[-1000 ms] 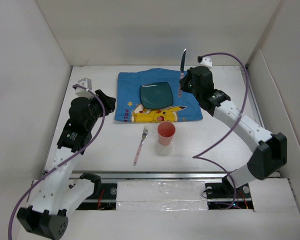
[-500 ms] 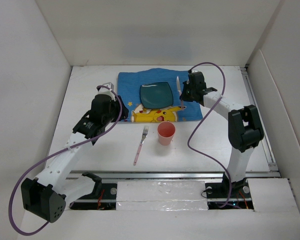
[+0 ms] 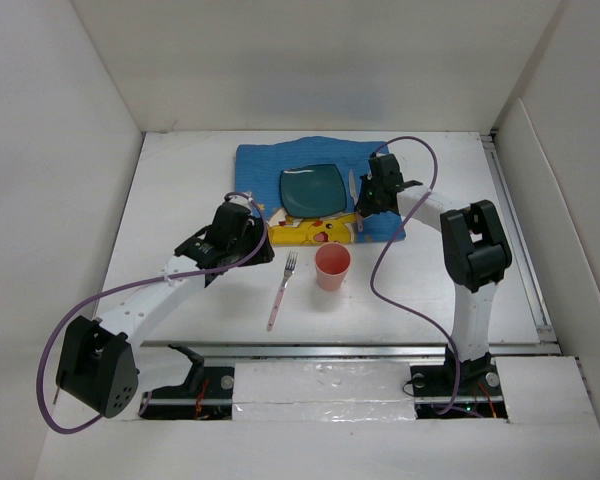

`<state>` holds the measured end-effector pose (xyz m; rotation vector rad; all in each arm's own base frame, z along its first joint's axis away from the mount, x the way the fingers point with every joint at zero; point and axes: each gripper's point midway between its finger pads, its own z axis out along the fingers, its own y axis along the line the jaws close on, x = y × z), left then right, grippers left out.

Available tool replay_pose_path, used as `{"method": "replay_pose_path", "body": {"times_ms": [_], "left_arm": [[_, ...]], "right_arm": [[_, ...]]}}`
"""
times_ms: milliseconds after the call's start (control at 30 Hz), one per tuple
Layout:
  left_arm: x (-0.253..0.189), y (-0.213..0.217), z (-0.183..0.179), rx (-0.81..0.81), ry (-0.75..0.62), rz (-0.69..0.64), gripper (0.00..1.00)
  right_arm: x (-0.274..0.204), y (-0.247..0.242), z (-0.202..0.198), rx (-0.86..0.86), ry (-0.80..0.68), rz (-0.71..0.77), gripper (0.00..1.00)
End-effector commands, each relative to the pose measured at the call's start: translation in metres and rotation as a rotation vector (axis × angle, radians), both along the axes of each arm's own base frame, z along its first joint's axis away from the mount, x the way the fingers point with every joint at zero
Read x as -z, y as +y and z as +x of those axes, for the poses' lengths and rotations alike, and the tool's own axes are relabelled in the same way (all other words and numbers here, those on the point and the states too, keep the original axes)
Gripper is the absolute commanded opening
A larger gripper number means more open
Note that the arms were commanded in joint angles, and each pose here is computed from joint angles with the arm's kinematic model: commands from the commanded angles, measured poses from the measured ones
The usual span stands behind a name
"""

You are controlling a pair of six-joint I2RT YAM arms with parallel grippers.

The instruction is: Set the dinner table for one person

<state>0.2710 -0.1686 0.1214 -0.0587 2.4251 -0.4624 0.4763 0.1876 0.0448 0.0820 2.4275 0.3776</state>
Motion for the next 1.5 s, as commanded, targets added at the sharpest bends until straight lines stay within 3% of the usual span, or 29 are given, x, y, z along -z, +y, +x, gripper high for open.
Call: {"method": "replay_pose_path", "body": {"times_ms": [0,200,267,367,400,600,733,767,800,867,900,967,1100,1267,1333,1400,1467], "left_arm": [[0.004,-0.006,-0.004,0.020,0.028,-0.029,0.48],[0.028,-0.010,-0.012,0.040,0.079,0.044,0.48],[0.032,-0.010,-0.012,0.040,0.087,0.054,0.48],[0.042,-0.013,-0.014,0.056,0.117,0.076,0.48],[0.046,-0.009,-0.013,0.042,0.114,0.114,0.47],[0.070,-0.015,-0.024,0.076,0.171,0.207,0.40],[0.086,-0.020,-0.040,0.117,0.208,0.258,0.39],[0.088,-0.022,-0.042,0.118,0.216,0.264,0.39],[0.090,-0.021,-0.044,0.112,0.224,0.267,0.38],[0.095,-0.020,-0.044,0.108,0.230,0.273,0.37],[0.096,-0.020,-0.044,0.112,0.232,0.277,0.36],[0.101,-0.020,-0.046,0.120,0.251,0.305,0.36],[0.107,-0.024,-0.061,0.157,0.261,0.341,0.35],[0.119,-0.024,-0.083,0.159,0.308,0.389,0.31],[0.123,-0.022,-0.086,0.149,0.316,0.397,0.22],[0.122,-0.016,-0.086,0.107,0.317,0.410,0.00],[0.110,-0.018,-0.078,0.085,0.283,0.409,0.00]], "right_arm": [[-0.027,0.004,0.027,0.037,-0.107,0.041,0.00],[-0.011,-0.008,0.024,0.121,-0.106,-0.014,0.03],[-0.010,-0.007,0.023,0.125,-0.108,-0.003,0.13],[-0.015,-0.008,0.019,0.126,-0.115,0.008,0.38],[-0.016,-0.008,0.016,0.123,-0.116,0.012,0.51],[-0.099,-0.005,-0.004,0.080,-0.245,0.103,0.66],[-0.137,-0.016,-0.037,0.083,-0.312,0.160,0.62],[-0.163,-0.015,-0.050,0.078,-0.367,0.195,0.55],[-0.170,-0.017,-0.058,0.082,-0.391,0.213,0.36],[-0.167,-0.024,-0.077,0.102,-0.409,0.246,0.20],[-0.191,-0.027,-0.086,0.100,-0.479,0.280,0.17],[-0.183,-0.035,-0.098,0.109,-0.482,0.283,0.18],[-0.179,-0.046,-0.110,0.129,-0.472,0.258,0.31],[-0.172,-0.042,-0.117,0.095,-0.455,0.284,0.33],[-0.172,-0.042,-0.119,0.092,-0.454,0.285,0.33],[-0.179,-0.044,-0.123,0.092,-0.473,0.291,0.33],[-0.182,-0.047,-0.125,0.105,-0.488,0.296,0.34]]}}
